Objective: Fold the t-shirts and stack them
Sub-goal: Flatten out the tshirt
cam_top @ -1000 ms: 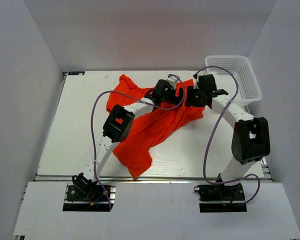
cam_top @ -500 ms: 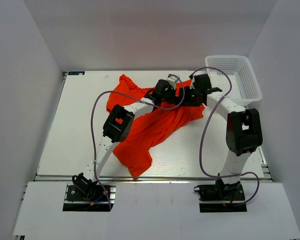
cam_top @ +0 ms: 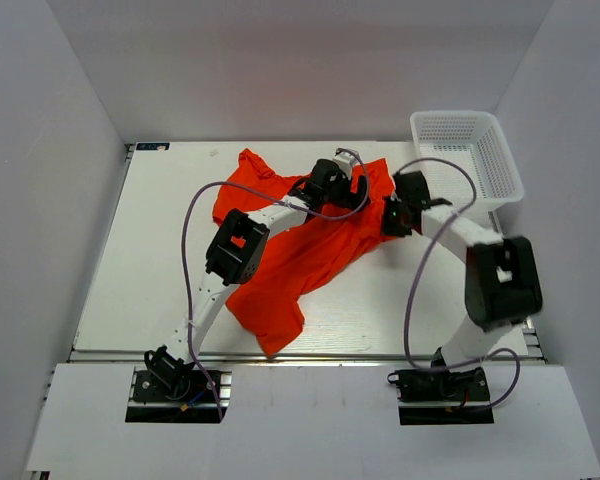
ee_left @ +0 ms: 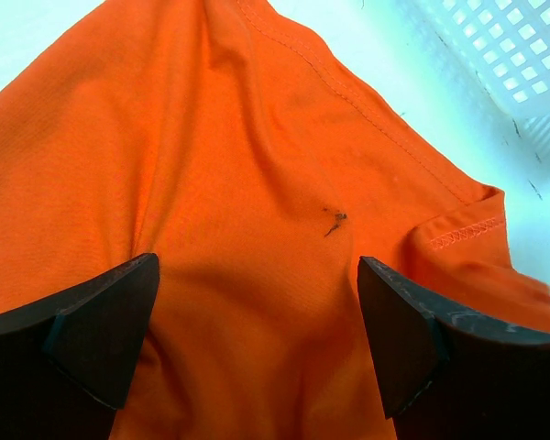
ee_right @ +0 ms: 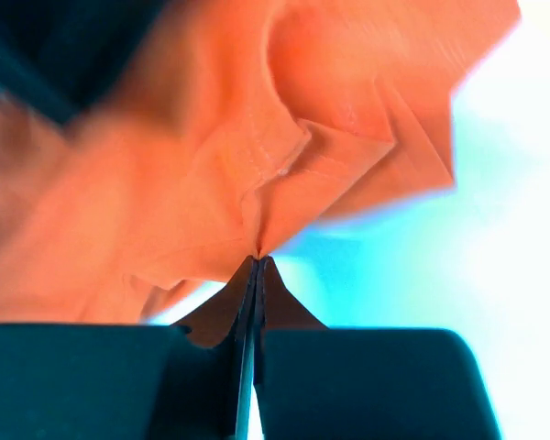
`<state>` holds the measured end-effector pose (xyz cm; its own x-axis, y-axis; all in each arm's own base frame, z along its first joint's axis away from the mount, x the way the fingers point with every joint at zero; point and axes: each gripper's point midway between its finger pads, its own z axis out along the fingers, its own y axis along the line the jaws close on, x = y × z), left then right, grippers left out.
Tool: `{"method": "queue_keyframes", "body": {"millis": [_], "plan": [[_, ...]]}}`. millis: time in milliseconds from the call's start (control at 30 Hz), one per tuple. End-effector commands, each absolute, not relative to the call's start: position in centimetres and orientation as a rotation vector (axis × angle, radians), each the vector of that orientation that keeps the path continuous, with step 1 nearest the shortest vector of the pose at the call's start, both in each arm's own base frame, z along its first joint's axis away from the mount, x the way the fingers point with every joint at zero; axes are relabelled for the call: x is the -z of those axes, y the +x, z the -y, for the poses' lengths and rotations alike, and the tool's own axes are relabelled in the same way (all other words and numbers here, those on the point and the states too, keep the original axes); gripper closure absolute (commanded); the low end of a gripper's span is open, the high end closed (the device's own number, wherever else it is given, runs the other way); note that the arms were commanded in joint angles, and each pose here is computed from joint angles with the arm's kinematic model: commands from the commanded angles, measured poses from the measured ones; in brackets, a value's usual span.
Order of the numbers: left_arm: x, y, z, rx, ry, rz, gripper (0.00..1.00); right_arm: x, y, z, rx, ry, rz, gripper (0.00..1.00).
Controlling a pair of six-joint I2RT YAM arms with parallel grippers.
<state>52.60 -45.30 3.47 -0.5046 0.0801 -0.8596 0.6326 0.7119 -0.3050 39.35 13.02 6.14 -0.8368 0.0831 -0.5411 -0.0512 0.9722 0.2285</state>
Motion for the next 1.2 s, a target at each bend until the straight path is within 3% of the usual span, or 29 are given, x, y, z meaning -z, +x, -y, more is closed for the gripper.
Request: {"method": "queue_keyframes", "body": {"millis": [0, 133, 167, 233, 267, 300, 533, 767, 1167], "plan": [[5.2, 48.4, 41.4, 0.67, 0.516, -2.35, 0.0, -7.2, 33.7, -8.4, -0.12, 0.266, -2.549, 1.0], [5.1, 48.8, 41.5, 0.657, 0.51, -2.353, 0.0, -5.1, 25.0, -4.7, 0.047, 0.488, -2.655, 1.0], [5.1, 48.7, 41.5, 0.662, 0.498, -2.357, 0.0, -4.4, 23.8, -4.4, 0.062, 0.522, -2.679, 0.81], [5.3, 48.8, 41.5, 0.66, 0.498, -2.364, 0.0, -4.1, 22.1, -3.8, 0.108, 0.535, -2.722, 0.69], [5.3, 48.8, 41.5, 0.66, 0.498, -2.364, 0.0, -4.5, 22.3, -3.5, 0.133, 0.539, -2.716, 0.55], [5.3, 48.8, 41.5, 0.66, 0.498, -2.364, 0.0, -5.2, 23.0, -3.4, 0.15, 0.531, -2.702, 0.52], [5.3, 48.6, 41.6, 0.67, 0.503, -2.364, 0.0, -8.3, 30.7, -7.8, -0.117, 0.253, -2.573, 0.45], [5.3, 48.6, 41.6, 0.67, 0.503, -2.364, 0.0, -5.1, 31.7, -11.7, -0.288, 0.126, -2.676, 0.44], [5.3, 48.6, 41.6, 0.67, 0.503, -2.364, 0.0, -7.8, 33.1, -20.3, -0.666, -0.212, -2.458, 0.44]]}}
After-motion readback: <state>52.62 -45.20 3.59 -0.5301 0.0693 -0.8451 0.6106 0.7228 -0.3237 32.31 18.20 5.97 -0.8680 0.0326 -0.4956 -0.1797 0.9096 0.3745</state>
